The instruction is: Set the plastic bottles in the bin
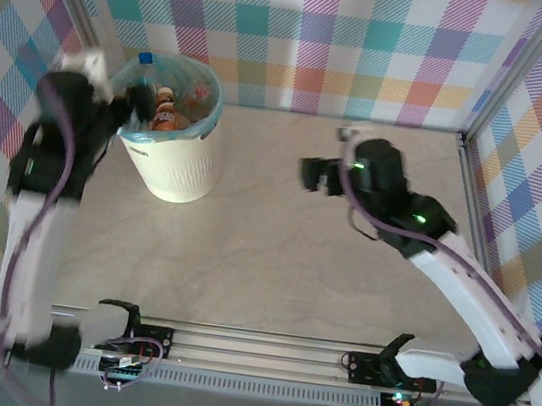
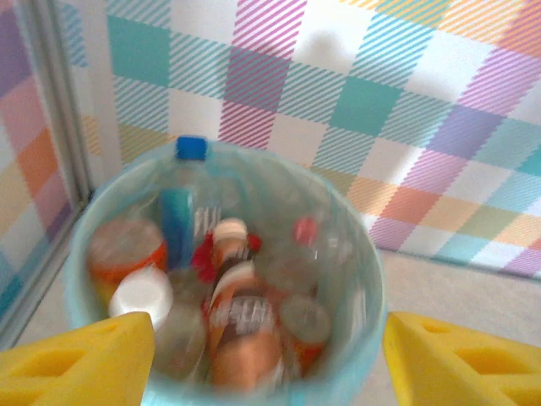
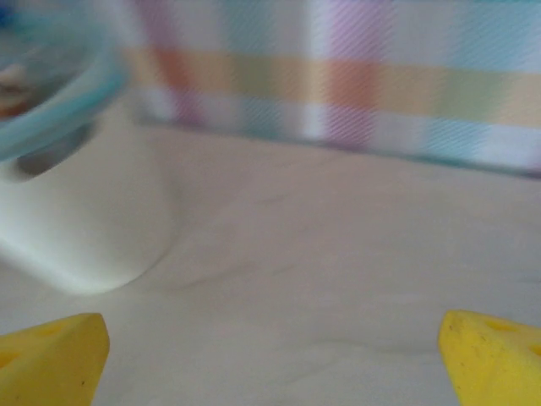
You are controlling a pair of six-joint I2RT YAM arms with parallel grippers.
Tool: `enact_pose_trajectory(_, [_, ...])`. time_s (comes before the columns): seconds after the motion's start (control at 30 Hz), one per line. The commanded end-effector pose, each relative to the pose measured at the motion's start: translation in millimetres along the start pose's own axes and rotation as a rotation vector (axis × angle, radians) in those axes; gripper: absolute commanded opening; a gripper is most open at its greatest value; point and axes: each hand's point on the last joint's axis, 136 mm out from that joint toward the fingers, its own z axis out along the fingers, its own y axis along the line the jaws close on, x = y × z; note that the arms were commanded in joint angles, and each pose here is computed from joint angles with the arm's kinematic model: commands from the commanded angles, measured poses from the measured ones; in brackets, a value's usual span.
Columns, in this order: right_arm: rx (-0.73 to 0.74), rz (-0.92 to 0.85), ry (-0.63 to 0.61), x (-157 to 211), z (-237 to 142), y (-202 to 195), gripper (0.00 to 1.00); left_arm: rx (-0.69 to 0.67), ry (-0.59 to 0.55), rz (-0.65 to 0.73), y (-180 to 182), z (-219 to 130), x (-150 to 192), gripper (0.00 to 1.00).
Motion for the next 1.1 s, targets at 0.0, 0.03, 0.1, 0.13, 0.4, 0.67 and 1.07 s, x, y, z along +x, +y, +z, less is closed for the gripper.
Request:
enact_pose_trajectory(0.0, [0.211, -0.042, -0.162, 3, -2, -60, 1.0, -0.048, -0.024, -0.001, 22, 3, 54, 0.75])
enact_pose_trajectory(0.03, [0.25, -0.048, -0.163, 16, -1, -75, 1.0, -0.042, 0.0, 0.001, 26, 0, 76, 0.76])
enact_pose_trajectory(0.1, [0.322, -0.031, -0.143, 44, 4, -104, 1.0, -0.052, 0.052, -0.011, 37, -1, 125, 0.76])
enact_pose_trajectory(0.13, [0.333, -0.027, -0.119, 59, 9, -112, 1.0, -0.07, 0.061, -0.025, 44, -2, 142, 0.77])
enact_pose_trajectory(0.4, [0.359, -0.008, -0.009, 168, 68, -138, 1.0, -0.341, -0.023, -0.208, 112, 19, 235, 0.81])
enact_pose_trajectory(0.67, [0.184, -0.079, -0.06, 196, 111, -126, 1.0, -0.361, -0.013, -0.057, 121, 50, 271, 0.84])
enact_pose_trajectory(1.07, [-0.019, -0.04, -0.089, 214, 128, -134, 1.0, -0.222, 0.034, 0.068, 98, 79, 284, 0.86])
